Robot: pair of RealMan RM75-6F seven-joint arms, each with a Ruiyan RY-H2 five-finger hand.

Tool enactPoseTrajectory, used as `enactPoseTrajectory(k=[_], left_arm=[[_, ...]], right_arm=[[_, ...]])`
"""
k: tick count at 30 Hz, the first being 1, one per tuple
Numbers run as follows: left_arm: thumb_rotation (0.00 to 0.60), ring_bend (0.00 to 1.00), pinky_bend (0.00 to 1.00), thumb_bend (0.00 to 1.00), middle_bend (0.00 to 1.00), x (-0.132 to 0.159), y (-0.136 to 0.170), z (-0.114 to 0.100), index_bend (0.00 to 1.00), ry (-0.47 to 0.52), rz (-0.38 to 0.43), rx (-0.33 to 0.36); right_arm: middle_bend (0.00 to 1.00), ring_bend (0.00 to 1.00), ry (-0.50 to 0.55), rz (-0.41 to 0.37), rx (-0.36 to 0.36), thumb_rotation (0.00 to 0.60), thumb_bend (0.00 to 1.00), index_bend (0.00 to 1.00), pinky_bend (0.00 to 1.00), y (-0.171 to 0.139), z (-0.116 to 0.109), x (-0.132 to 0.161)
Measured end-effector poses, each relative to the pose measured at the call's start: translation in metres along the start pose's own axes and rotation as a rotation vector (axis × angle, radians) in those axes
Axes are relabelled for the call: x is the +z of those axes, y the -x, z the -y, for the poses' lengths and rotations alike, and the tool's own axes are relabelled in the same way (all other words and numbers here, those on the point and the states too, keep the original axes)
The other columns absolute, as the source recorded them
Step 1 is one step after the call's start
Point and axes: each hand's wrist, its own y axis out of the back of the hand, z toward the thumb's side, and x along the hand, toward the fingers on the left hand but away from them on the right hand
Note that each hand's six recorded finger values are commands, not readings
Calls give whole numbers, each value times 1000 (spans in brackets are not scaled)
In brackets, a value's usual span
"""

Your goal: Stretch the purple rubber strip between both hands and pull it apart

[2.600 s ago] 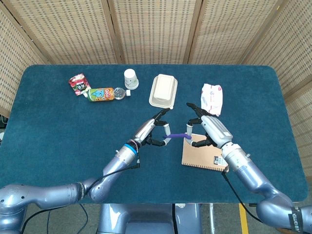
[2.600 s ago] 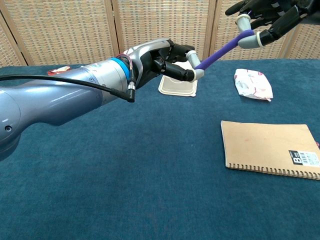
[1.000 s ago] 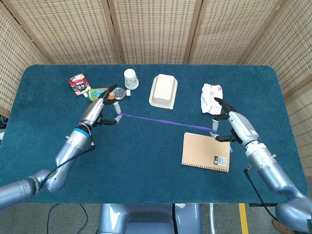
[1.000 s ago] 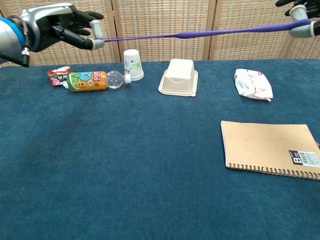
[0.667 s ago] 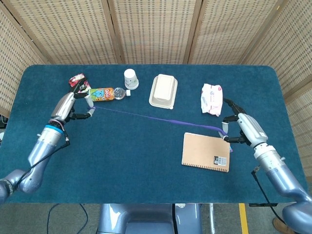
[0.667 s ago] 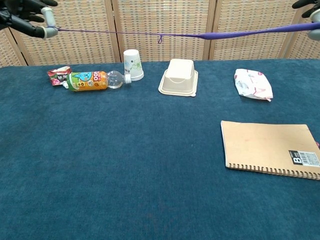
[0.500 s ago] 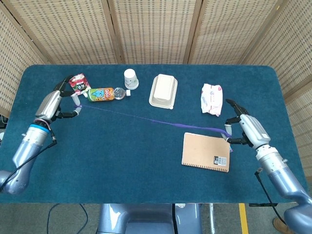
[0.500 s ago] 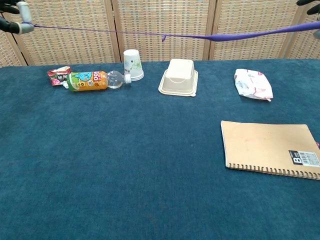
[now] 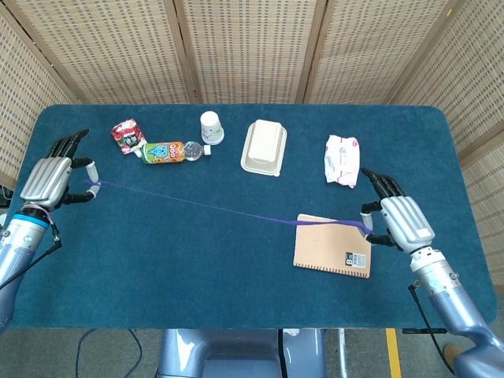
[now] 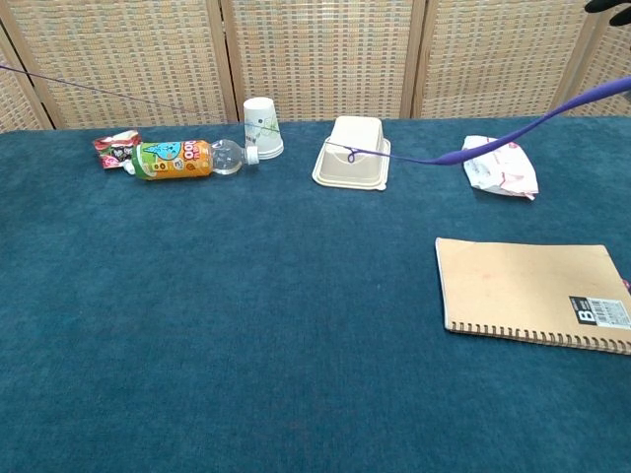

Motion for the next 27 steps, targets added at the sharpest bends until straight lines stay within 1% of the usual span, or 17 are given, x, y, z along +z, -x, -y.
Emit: enactPoseTrajectory(k=[3,6,10,12,21,27], left_arm=[[600,0,0,720,0,-1,1,-1,771,-20,-5,-1],[600,0,0,719,0,-6,1,-7,773,-63,-15,9],[600,0,0,720,0,-23,3,-22,776,-156,-53,47],[600,0,0,720,0,-33,5,-29,776,-179,-79,61],[600,0,0,722,0,-72,11,-45,778,-202,-159,94],[600,0,0,723,0,-90,15,-48,778,-194,-191,99]], right_arm=[[3,0,-16,6,-6,600,543,812,0,0,-2,-2],[3,0,-57,17,-16,600,542,813,0,0,-7,-8],[4,0,-107,40,-32,600,541,813,0,1,-15,-19],[4,0,-132,53,-38,600,541,813,0,2,-19,-26],[5,0,-262,114,-65,600,539,813,0,2,-36,-55],[6,0,-263,146,-73,600,537,813,0,0,-42,-67]])
